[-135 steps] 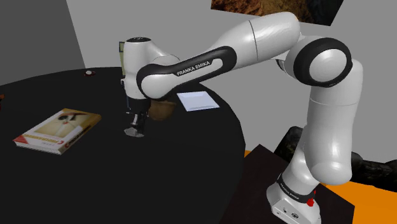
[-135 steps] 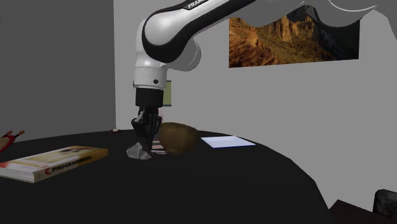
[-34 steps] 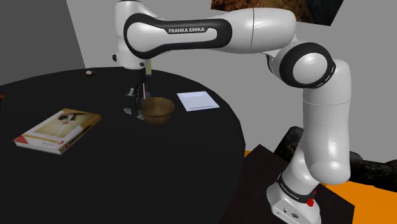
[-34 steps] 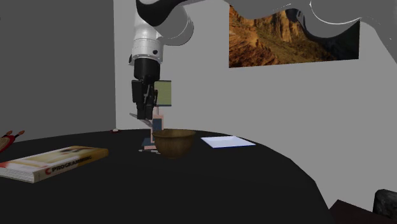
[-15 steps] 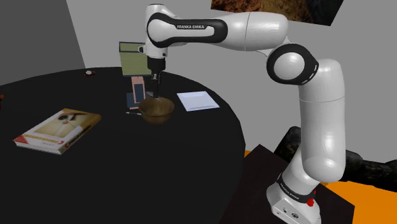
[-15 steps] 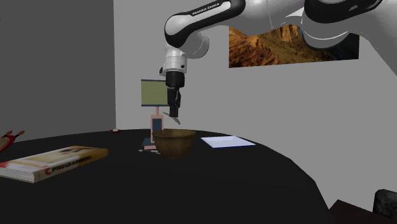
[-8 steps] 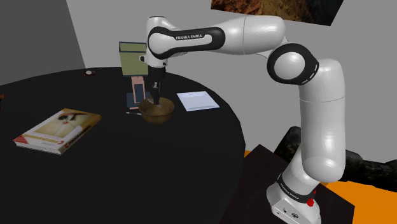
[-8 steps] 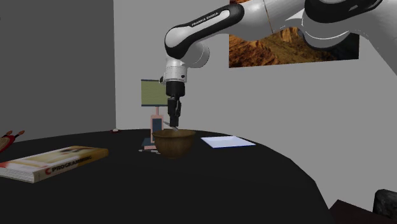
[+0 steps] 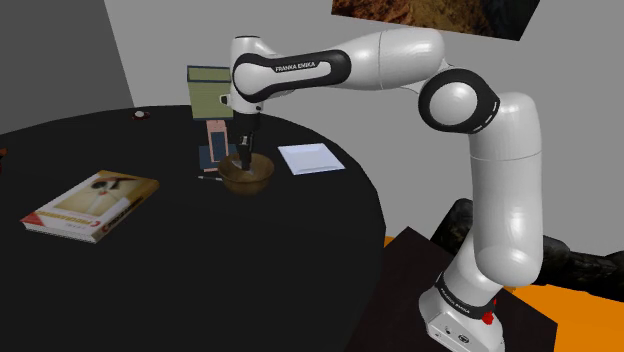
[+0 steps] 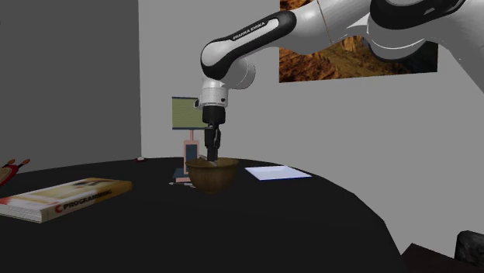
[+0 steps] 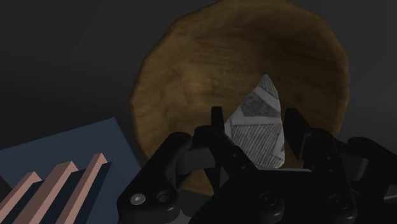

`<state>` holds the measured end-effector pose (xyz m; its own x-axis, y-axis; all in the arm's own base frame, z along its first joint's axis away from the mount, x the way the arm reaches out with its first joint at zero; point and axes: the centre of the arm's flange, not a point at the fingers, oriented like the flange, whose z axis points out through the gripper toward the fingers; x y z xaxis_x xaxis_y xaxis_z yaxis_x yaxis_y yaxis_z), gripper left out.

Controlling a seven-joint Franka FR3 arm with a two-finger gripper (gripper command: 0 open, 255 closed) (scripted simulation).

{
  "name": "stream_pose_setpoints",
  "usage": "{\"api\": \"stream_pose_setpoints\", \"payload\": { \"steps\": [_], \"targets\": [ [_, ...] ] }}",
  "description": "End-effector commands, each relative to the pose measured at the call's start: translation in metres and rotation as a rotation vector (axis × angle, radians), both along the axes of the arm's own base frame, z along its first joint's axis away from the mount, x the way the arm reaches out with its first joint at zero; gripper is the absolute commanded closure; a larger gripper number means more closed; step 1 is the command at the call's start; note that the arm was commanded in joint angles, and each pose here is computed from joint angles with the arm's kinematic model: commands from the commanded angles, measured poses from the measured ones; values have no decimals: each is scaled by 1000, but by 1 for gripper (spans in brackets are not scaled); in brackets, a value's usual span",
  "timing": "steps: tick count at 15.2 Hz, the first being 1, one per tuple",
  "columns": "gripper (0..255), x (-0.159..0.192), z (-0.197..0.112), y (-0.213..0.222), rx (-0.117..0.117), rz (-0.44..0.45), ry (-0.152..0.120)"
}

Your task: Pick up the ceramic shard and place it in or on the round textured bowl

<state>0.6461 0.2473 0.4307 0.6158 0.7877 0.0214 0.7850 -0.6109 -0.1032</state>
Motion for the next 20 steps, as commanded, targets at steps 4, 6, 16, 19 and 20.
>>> {"api": "stream_pose_setpoints", "payload": {
  "steps": [4, 6, 16, 19, 20],
  "targets": [
    [0, 0, 0, 0, 0, 0, 0],
    [0, 0, 0, 0, 0, 0, 0],
    [0, 3, 50, -4, 0, 0, 0],
    [0, 3, 50, -4, 0, 0, 0],
    [0, 3, 50, -4, 0, 0, 0]
  ]
}}
